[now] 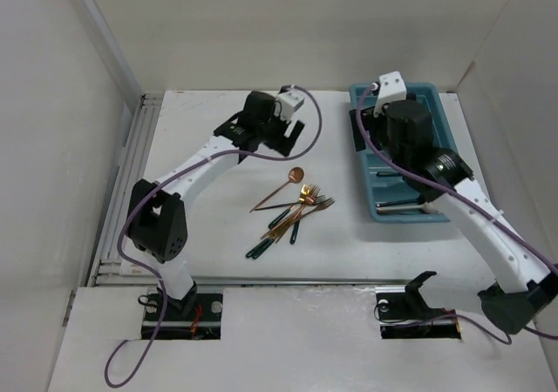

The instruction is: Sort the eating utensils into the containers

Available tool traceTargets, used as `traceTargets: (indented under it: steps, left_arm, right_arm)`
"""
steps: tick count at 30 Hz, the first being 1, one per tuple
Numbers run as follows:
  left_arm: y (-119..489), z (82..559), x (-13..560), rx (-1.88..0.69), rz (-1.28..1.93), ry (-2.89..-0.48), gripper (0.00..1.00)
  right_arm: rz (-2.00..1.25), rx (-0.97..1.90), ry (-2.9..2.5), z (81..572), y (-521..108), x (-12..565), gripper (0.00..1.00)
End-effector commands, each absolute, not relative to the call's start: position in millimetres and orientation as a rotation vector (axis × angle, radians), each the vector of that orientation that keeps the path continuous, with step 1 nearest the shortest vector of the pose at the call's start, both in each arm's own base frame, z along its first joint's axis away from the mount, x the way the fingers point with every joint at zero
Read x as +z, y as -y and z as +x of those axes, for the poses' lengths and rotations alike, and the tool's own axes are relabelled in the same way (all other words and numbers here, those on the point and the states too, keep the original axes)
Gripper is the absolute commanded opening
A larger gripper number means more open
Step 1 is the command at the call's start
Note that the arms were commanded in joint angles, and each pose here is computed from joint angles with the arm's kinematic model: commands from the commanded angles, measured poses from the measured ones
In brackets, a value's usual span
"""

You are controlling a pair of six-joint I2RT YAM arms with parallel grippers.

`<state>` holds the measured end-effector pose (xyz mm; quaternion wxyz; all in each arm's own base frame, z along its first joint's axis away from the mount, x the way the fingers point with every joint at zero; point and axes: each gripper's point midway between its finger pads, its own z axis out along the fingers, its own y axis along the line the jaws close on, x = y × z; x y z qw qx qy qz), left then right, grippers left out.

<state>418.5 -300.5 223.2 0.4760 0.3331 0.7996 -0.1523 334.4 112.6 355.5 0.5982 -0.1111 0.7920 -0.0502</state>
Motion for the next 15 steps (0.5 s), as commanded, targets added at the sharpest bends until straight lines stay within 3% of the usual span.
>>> traceTargets:
  steps: [1, 12, 15]
  left_arm:
    - [257, 380, 133, -0.316, 0.951, -2.198, 0.81]
    - [237, 350, 64, -0.364, 1.068, -2.314, 0.83]
    - [224, 355, 40, -0.262, 1.06, -2.382, 0.7]
  right_arm:
    - [-0.255, 0.043, -1.694, 352, -141, 403, 0.93]
    - [-0.209, 0.043, -1.763, 359, -144, 387, 0.93]
    - [-0.188, 0.024, -1.78, 353, -136, 386, 0.93]
